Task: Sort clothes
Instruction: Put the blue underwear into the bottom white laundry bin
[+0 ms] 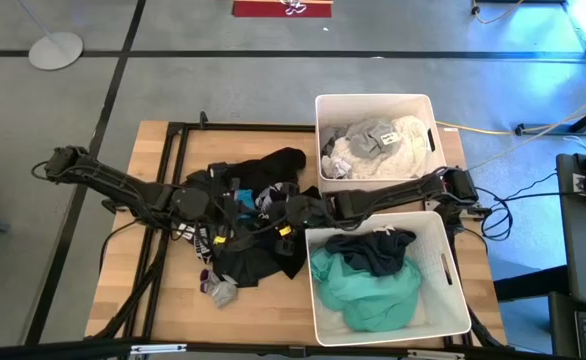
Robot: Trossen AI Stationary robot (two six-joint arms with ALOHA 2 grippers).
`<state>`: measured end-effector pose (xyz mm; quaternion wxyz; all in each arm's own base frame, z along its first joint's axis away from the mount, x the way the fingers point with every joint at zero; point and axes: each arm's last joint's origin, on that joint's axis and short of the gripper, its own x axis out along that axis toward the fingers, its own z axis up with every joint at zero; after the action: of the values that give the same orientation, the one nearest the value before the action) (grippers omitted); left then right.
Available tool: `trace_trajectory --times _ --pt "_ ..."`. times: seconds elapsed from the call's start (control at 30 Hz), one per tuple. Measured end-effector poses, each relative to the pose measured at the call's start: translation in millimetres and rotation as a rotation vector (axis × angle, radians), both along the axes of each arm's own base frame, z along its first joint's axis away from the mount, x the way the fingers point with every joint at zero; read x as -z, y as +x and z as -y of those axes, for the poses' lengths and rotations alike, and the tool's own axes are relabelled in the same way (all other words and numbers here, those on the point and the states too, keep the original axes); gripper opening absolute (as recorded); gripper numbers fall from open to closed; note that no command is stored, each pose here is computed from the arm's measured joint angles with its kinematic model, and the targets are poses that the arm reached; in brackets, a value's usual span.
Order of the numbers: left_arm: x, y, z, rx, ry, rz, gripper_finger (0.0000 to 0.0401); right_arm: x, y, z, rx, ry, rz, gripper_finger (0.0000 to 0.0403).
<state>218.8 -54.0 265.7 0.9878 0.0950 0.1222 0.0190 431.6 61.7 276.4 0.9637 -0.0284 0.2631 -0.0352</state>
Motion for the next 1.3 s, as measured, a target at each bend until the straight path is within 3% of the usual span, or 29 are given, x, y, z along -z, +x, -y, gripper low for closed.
trace_trajectory --times 0.17,0.3,0.43,0.63,0.83,1.13,1.3 --pt "0 0 0 -0.002 0.000 -0.002 0.0013 0 0 0 0.003 0.004 0.001 0.0046" --pt "0 0 -1 -0.025 -0.017 0.000 0.0021 -3 -3 -2 0.022 -0.023 -0.002 0.0027" --pt "0 1 -3 -0.049 -0.050 0.002 0.0060 -17 -12 -5 0.061 -0.076 0.018 0.0016" --pt "2 -2 -4 -0.053 -0.052 -0.029 0.0127 -42 -30 -10 0.120 -0.125 0.052 0.0036" --pt "8 -14 -7 -0.060 -0.024 -0.138 0.0147 -72 -51 -13 0.163 -0.165 0.119 0.0024" --pt "25 -23 -10 -0.124 -0.087 -0.317 0.0148 -124 -101 -22 0.202 -0.191 0.234 0.0034" --pt "27 -24 -11 -0.140 -0.104 -0.335 0.0148 -155 -139 -28 0.202 -0.169 0.312 0.0036"
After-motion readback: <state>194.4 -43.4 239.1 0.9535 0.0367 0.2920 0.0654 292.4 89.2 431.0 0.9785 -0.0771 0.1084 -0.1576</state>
